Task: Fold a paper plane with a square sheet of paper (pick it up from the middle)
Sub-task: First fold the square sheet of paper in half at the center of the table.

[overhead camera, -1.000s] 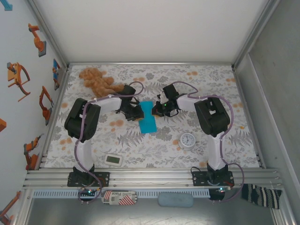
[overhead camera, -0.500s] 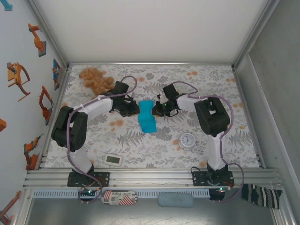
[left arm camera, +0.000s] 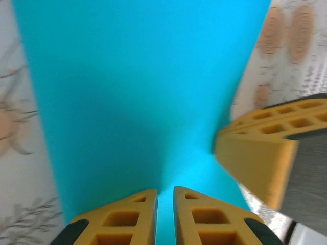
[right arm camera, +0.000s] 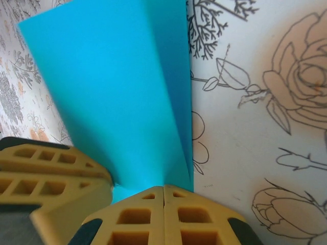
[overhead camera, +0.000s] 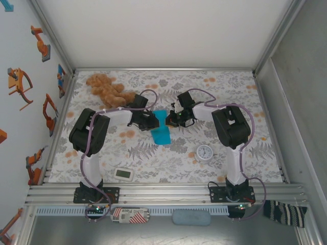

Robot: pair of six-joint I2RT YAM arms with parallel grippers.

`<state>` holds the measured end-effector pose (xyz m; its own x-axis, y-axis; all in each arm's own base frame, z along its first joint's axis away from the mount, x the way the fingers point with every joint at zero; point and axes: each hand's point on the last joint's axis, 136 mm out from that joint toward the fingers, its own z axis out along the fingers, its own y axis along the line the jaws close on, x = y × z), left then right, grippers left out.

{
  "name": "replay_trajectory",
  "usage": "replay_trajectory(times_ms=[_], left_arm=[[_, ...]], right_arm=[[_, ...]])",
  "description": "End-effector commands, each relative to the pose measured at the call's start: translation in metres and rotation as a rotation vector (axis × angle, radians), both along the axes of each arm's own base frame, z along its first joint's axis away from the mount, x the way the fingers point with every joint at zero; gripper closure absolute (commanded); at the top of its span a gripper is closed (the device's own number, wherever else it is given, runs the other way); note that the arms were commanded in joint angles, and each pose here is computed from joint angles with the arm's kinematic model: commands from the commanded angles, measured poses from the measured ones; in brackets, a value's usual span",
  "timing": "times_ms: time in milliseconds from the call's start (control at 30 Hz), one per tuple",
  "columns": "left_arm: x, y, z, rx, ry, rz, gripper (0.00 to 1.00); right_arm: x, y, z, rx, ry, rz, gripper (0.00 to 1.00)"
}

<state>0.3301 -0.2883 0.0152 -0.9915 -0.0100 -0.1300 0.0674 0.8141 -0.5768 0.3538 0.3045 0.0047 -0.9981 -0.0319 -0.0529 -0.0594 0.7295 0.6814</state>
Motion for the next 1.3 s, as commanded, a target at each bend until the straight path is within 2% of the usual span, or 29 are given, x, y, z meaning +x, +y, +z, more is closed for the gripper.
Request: replay_trajectory(times_ms=[0, 267, 433, 600, 700, 967, 1100, 1267], left_arm=[[0.002, 0.025, -0.012, 0.059, -0.011, 0.033, 0.82], [0.004, 0.062, -0.017, 0.110, -0.011, 0.101, 0.82], [0.013, 0.069, 0.005, 0.104, -0.051, 0.111, 0.82], [0.023, 0.038, 0.050, -0.078, -0.129, 0.079, 0.82], [0.025, 0.016, 0.060, -0.145, -0.154, 0.054, 0.81], [0.032, -0.009, 0.028, -0.124, -0.100, 0.014, 0.81], [0.036, -0.005, 0.012, -0.106, -0.076, 0.019, 0.81], [0.039, 0.021, -0.010, -0.043, -0.052, 0.046, 0.81]], right_arm=[[-0.064, -0.080, -0.112, -0.450, 0.226, -0.025, 1.00], [-0.063, -0.086, -0.115, -0.489, 0.226, -0.031, 1.00], [-0.064, -0.088, -0.116, -0.497, 0.230, -0.034, 1.00], [-0.064, -0.088, -0.115, -0.496, 0.228, -0.030, 1.00], [-0.064, -0.088, -0.116, -0.495, 0.229, -0.031, 1.00], [-0.064, -0.089, -0.116, -0.499, 0.231, -0.026, 1.00], [-0.066, -0.090, -0.117, -0.506, 0.231, -0.017, 1.00], [-0.067, -0.095, -0.117, -0.516, 0.234, -0.016, 1.00]])
